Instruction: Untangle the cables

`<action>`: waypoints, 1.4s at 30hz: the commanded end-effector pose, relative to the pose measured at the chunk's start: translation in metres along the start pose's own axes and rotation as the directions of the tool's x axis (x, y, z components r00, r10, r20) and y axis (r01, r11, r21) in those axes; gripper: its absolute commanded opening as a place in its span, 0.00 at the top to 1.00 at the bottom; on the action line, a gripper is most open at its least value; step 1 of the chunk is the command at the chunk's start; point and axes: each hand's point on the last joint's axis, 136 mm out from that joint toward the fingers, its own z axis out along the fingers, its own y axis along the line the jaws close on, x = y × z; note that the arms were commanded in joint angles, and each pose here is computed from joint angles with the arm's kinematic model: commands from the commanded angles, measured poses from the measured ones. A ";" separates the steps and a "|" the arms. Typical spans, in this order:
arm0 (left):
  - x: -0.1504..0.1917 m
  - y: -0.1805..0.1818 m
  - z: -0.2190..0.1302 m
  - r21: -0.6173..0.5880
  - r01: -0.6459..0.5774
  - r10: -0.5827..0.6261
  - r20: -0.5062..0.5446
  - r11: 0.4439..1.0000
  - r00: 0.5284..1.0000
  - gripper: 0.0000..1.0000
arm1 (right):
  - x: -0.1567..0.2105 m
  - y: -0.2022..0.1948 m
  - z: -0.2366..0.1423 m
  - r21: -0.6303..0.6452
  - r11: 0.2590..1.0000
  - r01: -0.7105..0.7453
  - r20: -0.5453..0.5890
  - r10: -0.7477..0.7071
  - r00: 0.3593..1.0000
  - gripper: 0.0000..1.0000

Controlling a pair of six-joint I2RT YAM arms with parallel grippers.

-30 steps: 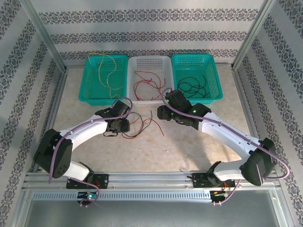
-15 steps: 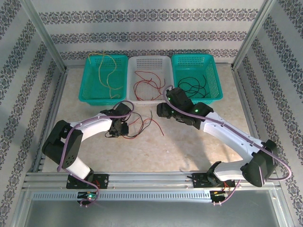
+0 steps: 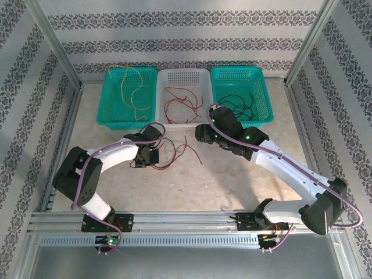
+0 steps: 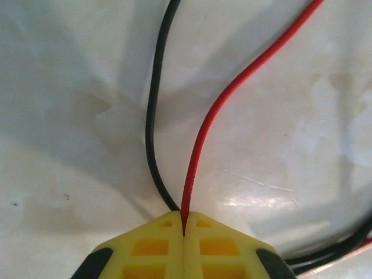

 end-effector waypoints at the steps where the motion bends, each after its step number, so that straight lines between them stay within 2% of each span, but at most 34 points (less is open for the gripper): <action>1: -0.020 -0.012 -0.030 0.079 -0.056 0.047 0.108 0.995 0.993 0.99 | -0.010 -0.001 -0.011 -0.007 1.000 -0.012 0.038 0.012 0.999 0.44; 7: -0.042 -0.037 -0.095 0.215 -0.182 0.109 0.310 0.960 0.945 1.00 | -0.018 0.005 -0.016 -0.045 0.999 -0.025 0.045 0.027 0.999 0.44; 11: -0.053 -0.063 -0.152 0.333 -0.292 0.125 0.441 0.897 0.889 1.00 | -0.022 0.013 -0.019 -0.085 0.996 -0.034 0.041 0.038 0.998 0.42; 16: -0.057 -0.098 -0.226 0.451 -0.464 0.150 0.574 0.762 0.805 1.00 | -0.027 0.032 -0.027 -0.166 0.986 -0.020 0.042 0.027 0.999 0.37; 21: -0.048 -0.129 -0.281 0.531 -0.622 0.164 0.670 0.575 0.724 1.00 | -0.044 0.061 -0.053 -0.286 0.958 0.015 0.094 0.013 0.995 0.34; 23: -0.050 -0.132 -0.292 0.534 -0.642 0.131 0.704 0.550 0.698 1.00 | -0.054 0.073 -0.069 -0.336 0.941 0.030 0.133 0.016 0.991 0.32; 26: -0.059 -0.136 -0.294 0.540 -0.635 0.088 0.720 0.552 0.689 1.00 | -0.067 0.092 -0.094 -0.420 0.905 0.064 0.192 0.020 0.981 0.29; 28: -0.062 -0.142 -0.299 0.565 -0.640 0.060 0.724 0.521 0.687 1.00 | -0.075 0.102 -0.106 -0.460 0.884 0.086 0.231 0.026 0.973 0.26; 32: -0.062 -0.152 -0.314 0.596 -0.667 0.007 0.743 0.448 0.669 1.00 | -0.087 0.106 -0.112 -0.464 0.881 0.090 0.265 0.041 0.963 0.26; 37: -0.055 -0.159 -0.326 0.604 -0.701 0.028 0.749 0.379 0.662 1.00 | -0.102 0.120 -0.110 -0.479 0.871 0.107 0.280 0.036 0.959 0.28; 39: -0.052 -0.160 -0.330 0.603 -0.712 0.034 0.754 0.360 0.656 1.00 | -0.109 0.120 -0.108 -0.461 0.881 0.107 0.298 0.040 0.954 0.31; 42: -0.049 -0.160 -0.330 0.600 -0.717 0.040 0.756 0.356 0.653 1.00 | -0.118 0.121 -0.106 -0.457 0.883 0.108 0.311 0.045 0.949 0.51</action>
